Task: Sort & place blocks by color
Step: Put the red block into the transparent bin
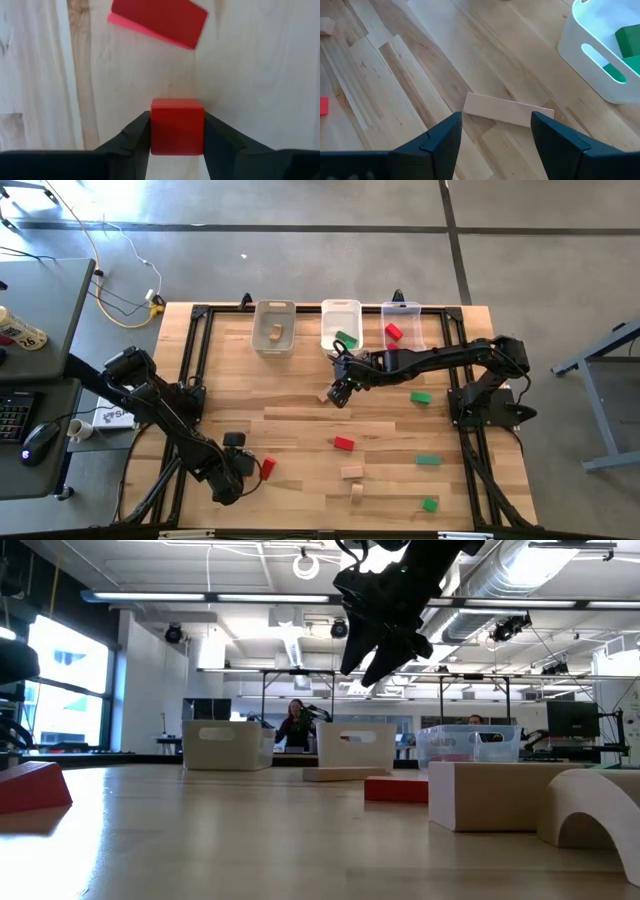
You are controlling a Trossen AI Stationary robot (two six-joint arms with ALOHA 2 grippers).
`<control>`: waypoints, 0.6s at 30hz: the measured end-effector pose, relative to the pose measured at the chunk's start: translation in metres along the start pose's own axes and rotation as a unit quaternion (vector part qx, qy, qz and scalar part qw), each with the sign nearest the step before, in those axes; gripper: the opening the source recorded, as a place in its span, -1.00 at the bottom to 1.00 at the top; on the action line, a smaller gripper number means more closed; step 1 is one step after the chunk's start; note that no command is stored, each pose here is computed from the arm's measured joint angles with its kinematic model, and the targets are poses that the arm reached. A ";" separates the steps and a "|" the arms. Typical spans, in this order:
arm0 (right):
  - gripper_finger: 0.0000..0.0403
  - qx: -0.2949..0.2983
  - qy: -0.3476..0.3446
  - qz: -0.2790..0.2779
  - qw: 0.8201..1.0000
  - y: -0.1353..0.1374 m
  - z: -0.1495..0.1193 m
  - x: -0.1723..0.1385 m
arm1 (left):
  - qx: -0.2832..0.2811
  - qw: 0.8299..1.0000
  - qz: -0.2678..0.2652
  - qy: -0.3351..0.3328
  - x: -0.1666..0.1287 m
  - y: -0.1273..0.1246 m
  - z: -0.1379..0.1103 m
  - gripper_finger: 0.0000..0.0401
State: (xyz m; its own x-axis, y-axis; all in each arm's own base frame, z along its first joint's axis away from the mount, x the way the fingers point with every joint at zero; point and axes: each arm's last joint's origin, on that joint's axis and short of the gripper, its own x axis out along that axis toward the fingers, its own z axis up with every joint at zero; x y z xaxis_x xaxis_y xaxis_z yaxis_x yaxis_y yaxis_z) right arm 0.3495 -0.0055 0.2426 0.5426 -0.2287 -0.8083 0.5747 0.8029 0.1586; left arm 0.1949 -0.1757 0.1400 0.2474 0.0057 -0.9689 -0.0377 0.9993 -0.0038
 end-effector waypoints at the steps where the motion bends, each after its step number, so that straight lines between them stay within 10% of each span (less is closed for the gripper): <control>1: 0.10 -0.001 0.000 0.000 1.000 0.000 0.000 0.000 | -0.003 1.000 0.000 0.001 0.001 0.000 0.000 -0.41; 18: 0.10 -0.052 0.020 0.091 0.994 0.020 -0.007 -0.004 | -0.145 0.982 -0.039 -0.112 -0.039 0.028 0.026 -0.46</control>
State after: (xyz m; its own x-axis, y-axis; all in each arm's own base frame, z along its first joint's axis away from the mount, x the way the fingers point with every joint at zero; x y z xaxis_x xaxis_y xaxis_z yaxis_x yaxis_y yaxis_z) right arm 0.3541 0.0153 0.2453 0.6059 -0.0550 -0.7936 0.4022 0.8819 0.2460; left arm 0.2098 -0.1474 0.1840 0.4667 -0.0293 -0.8839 -0.2771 0.9443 -0.1776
